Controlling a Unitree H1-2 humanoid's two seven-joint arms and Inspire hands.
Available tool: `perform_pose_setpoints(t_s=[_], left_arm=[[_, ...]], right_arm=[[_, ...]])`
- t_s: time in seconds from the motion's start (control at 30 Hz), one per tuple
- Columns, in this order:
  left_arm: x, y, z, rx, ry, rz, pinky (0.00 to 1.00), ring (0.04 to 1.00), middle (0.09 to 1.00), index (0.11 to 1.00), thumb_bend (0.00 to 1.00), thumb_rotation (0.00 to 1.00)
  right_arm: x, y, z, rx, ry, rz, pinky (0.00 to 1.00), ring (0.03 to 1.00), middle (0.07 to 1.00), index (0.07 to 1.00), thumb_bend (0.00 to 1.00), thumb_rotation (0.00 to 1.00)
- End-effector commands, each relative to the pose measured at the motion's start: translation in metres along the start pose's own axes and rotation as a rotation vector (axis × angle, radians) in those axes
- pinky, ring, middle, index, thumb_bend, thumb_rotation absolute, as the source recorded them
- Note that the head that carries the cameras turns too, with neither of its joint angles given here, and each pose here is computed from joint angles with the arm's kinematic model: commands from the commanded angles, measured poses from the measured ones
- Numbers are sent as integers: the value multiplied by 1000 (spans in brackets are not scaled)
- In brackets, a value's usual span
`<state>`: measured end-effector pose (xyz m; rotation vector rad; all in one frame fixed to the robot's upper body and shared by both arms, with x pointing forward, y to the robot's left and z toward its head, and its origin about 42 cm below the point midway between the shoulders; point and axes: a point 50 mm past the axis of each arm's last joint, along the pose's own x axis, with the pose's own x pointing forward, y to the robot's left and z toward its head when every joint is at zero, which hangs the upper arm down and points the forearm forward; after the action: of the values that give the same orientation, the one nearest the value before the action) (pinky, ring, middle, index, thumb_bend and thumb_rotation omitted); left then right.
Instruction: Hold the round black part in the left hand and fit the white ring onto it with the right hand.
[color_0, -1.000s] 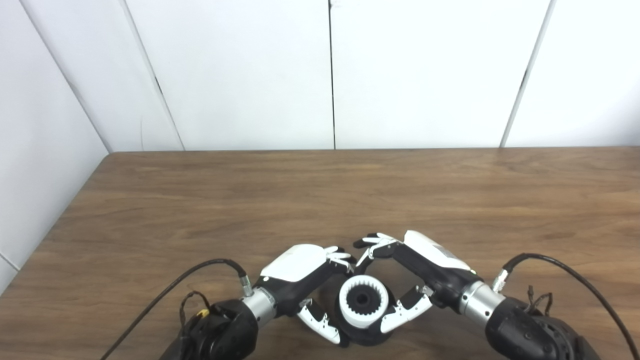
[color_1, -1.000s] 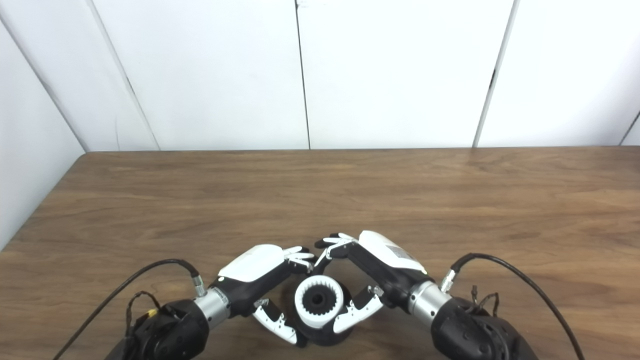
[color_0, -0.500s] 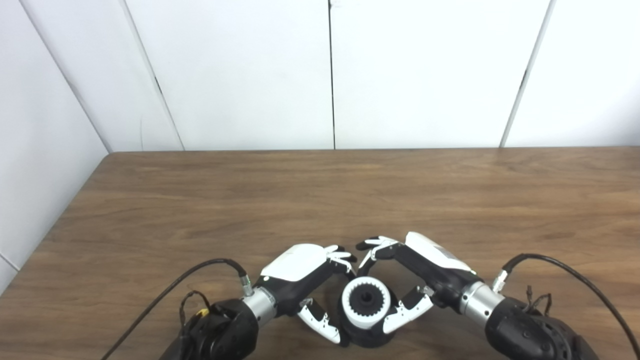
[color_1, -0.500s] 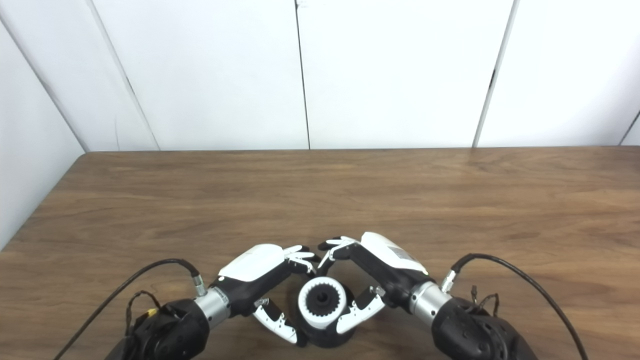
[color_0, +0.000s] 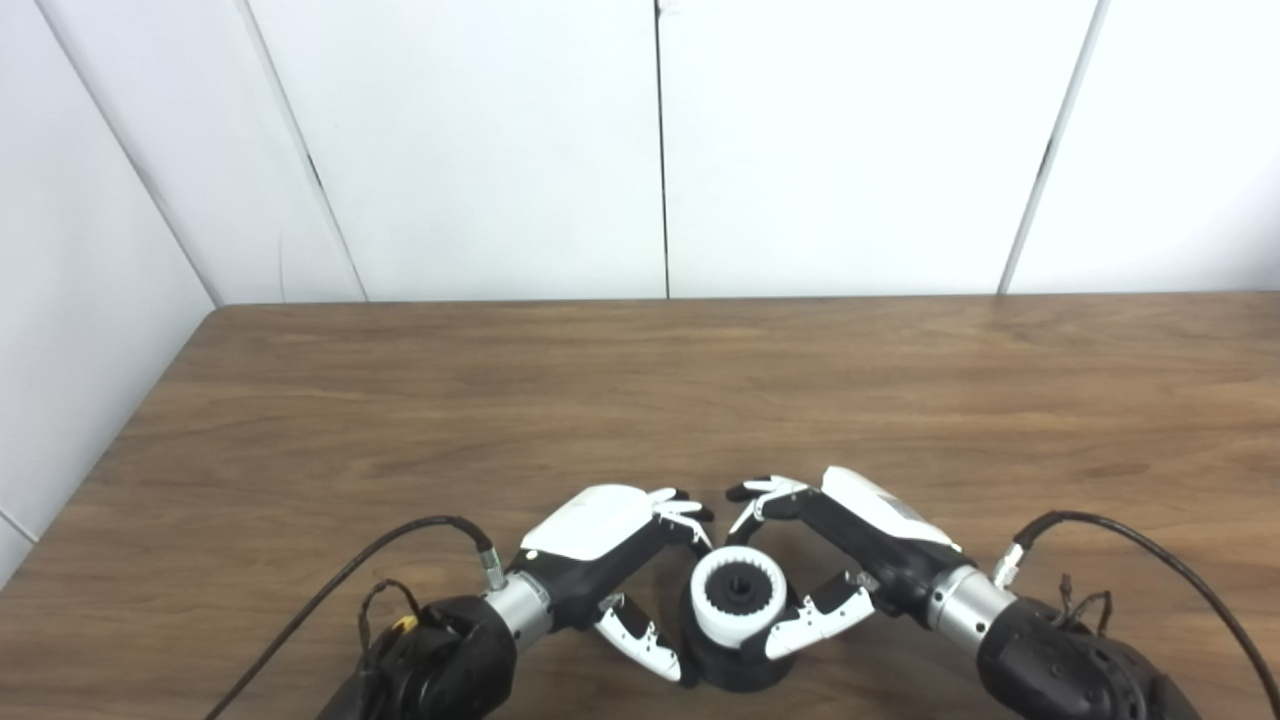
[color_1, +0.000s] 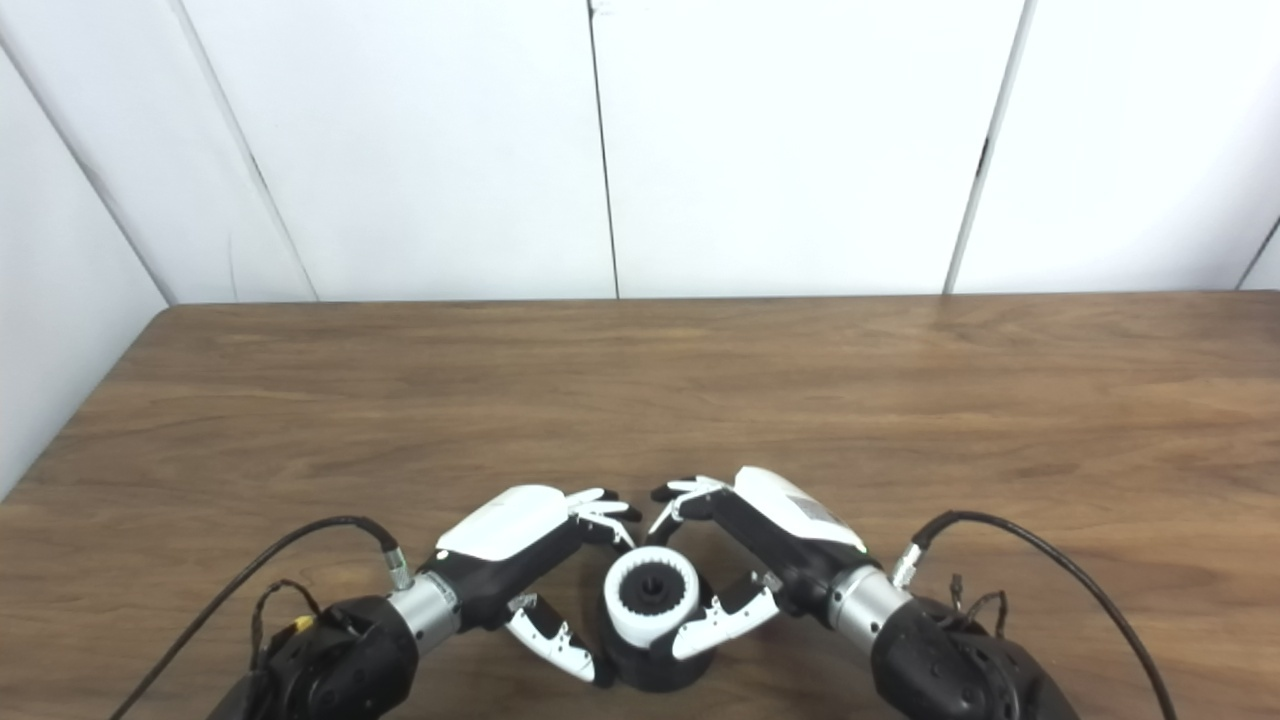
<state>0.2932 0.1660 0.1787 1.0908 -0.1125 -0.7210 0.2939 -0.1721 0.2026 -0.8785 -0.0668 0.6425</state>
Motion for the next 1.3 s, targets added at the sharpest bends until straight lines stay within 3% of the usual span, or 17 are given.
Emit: perform_pose_setpoints(t_s=[0.0, 0.27, 0.57, 0.87, 1.07, 1.27], left_arm=[[-1, -5, 0, -3, 3, -65, 886, 972, 917, 646, 833, 245], [-1, -5, 0, 3, 7, -63, 882, 967, 913, 648, 838, 250], [-3, -5, -1, -21, 16, -66, 892, 976, 913, 717, 863, 264], [-5, -5, -3, -10, 31, -53, 835, 961, 907, 806, 924, 293], [-6, -3, -6, -29, 41, -35, 823, 957, 908, 874, 993, 346], [-8, 2, -10, -60, 56, -36, 855, 965, 925, 926, 1000, 352]], right_arm=[[2, -9, 2, -10, -23, -33, 879, 931, 886, 693, 953, 345], [3, -13, -4, 17, 0, -37, 872, 927, 899, 760, 999, 368], [2, -18, -10, 6, 15, -52, 879, 926, 897, 794, 1000, 413], [0, -22, -18, 27, 21, -61, 896, 941, 908, 785, 1000, 415], [0, -26, -18, 27, 9, -76, 854, 930, 912, 827, 1000, 417], [-2, -32, -18, 35, 5, -88, 831, 928, 918, 865, 1000, 401]])
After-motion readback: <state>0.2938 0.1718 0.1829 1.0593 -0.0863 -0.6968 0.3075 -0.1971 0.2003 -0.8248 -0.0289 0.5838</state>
